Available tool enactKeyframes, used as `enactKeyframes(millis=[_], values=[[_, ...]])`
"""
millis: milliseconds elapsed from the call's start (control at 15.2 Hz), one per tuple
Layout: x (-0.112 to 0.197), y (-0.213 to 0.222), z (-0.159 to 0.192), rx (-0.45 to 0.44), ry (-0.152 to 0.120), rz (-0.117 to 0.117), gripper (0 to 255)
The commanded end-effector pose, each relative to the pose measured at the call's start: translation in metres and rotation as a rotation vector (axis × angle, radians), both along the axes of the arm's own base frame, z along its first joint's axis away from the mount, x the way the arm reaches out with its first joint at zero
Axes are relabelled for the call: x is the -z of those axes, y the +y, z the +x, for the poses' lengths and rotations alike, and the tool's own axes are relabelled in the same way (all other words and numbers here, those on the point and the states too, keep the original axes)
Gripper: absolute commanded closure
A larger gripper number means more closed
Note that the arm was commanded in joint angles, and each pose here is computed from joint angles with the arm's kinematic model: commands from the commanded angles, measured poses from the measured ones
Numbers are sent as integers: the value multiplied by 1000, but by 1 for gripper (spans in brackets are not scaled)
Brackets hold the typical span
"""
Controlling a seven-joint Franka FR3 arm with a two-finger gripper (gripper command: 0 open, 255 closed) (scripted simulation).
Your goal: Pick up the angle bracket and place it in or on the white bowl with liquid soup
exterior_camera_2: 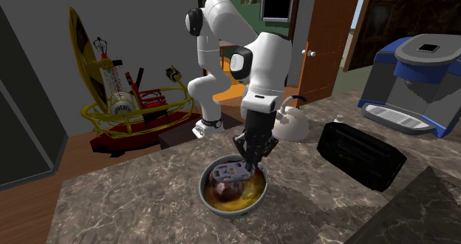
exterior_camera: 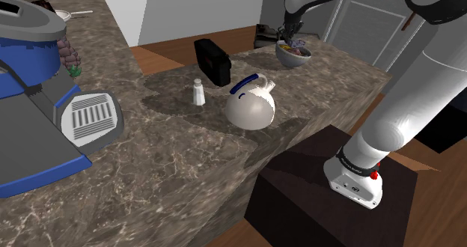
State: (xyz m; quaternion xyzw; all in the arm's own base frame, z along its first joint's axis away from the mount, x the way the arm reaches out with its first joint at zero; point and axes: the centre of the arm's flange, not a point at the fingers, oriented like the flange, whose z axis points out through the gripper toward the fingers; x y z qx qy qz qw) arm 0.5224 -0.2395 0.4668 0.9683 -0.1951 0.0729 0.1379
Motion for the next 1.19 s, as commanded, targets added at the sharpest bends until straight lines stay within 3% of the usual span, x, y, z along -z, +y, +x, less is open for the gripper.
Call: enactKeyframes(millis=[0,396,462,792,1056,1122], values=[[3,0,1,0,-1,0,255],[3,0,1,0,-1,0,255],[3,0,1,0,-1,0,0],[3,0,1,0,-1,0,0],[-44,15,-4,0,-1,0,0],[-44,15,-4,0,-1,0,0]])
